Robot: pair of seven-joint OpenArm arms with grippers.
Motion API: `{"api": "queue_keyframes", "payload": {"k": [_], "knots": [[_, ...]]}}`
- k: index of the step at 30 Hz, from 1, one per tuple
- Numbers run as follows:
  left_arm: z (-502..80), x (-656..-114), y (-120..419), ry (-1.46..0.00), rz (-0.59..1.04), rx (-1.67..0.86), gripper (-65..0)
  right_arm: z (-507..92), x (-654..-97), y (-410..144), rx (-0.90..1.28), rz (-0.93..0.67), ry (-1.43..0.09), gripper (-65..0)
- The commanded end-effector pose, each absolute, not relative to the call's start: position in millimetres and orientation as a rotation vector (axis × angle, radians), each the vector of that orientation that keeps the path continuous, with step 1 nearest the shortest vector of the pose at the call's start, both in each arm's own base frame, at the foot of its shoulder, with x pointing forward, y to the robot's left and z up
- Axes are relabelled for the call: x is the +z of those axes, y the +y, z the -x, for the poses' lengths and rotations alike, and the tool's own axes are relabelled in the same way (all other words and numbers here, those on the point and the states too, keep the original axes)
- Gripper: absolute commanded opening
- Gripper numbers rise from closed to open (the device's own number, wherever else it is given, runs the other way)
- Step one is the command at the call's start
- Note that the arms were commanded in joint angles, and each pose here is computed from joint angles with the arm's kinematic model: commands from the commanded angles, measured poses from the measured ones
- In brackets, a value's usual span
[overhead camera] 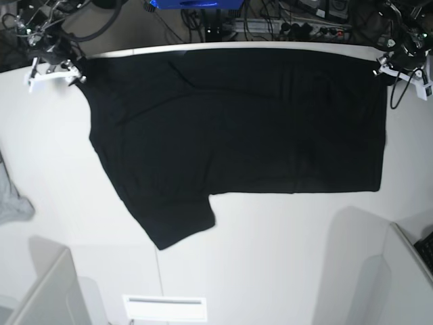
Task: Fold the T-shirt properly
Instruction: 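Open both grippers and release the shirt's collar edge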
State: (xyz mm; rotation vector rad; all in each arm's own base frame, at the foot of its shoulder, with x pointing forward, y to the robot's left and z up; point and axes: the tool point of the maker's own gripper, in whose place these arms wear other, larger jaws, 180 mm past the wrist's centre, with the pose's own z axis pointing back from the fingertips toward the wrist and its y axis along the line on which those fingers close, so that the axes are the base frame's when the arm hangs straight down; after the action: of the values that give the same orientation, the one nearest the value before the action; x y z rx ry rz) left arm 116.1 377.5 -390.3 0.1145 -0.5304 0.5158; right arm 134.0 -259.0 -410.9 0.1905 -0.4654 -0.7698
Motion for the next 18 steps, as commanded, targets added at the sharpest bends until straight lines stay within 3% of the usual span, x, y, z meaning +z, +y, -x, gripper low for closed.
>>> {"api": "queue_keyframes", "payload": {"k": [1, 5, 18], "knots": [[-117, -376, 391, -0.568, -0.156, 0.519, -32.6, -141, -399, -271, -0.775, -0.166, -0.523, -29.0], [-115, -359, 407, -0.613, -0.204, 0.549, -27.2, -152, -384, -291, -0.802, -0.137, -0.596, -29.0], [-217, -290, 405, -0.833, -0.235, 0.338, -27.8, -279, -345, -279, -0.553, -0.247, -0.756, -29.0]]}}
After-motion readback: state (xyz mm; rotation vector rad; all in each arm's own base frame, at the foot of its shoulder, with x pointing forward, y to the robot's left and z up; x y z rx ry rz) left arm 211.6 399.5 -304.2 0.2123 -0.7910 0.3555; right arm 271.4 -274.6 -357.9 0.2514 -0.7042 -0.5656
